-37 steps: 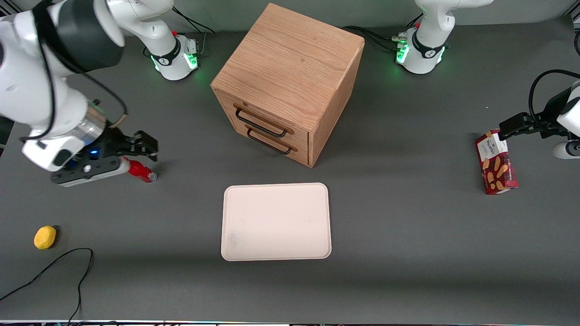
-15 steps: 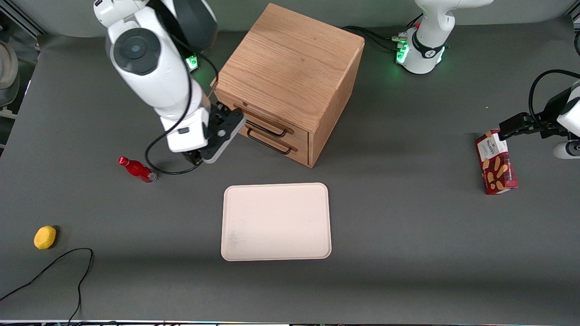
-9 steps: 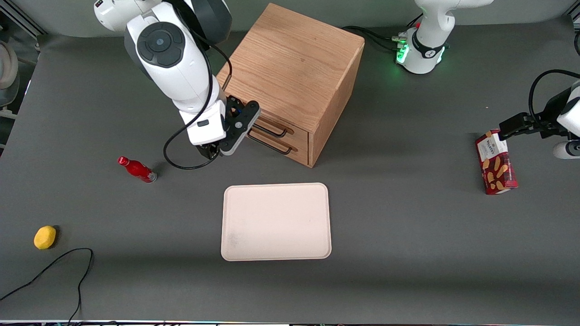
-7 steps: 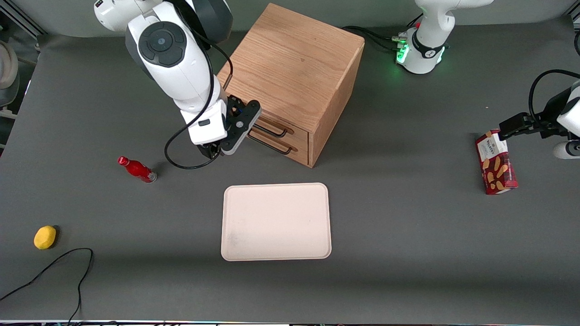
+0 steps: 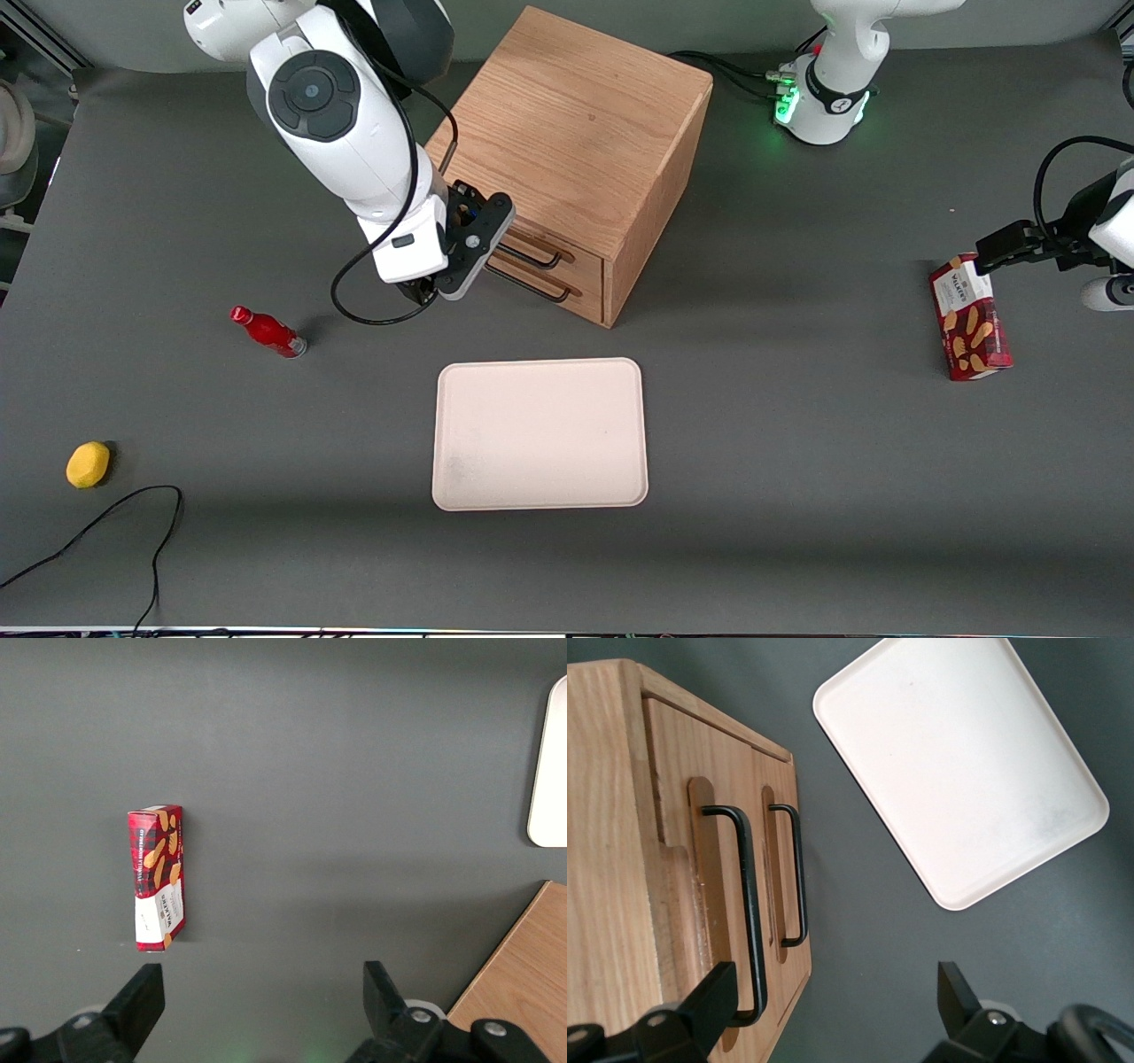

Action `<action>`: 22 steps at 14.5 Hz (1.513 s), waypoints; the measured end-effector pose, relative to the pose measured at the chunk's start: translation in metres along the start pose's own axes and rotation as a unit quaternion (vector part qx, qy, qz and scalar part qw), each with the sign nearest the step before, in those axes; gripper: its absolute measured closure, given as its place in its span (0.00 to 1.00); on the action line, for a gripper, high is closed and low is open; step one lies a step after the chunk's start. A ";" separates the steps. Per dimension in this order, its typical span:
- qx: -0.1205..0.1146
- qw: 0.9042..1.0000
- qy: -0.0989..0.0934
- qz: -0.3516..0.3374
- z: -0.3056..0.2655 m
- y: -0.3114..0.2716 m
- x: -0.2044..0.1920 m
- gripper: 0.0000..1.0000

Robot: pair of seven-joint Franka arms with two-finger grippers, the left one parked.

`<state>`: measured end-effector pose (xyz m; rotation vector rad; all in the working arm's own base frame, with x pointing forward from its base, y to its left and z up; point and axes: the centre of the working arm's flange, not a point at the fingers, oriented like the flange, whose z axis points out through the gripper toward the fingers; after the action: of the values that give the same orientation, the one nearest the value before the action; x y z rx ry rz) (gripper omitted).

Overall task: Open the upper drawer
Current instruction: 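Align the open right gripper around the upper drawer's black handle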

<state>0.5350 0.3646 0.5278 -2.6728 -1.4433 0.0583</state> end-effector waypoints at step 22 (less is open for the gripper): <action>0.028 0.999 -0.032 -0.018 0.019 -0.029 0.004 0.00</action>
<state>0.5111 0.3849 0.5122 -2.6227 -1.4846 0.1808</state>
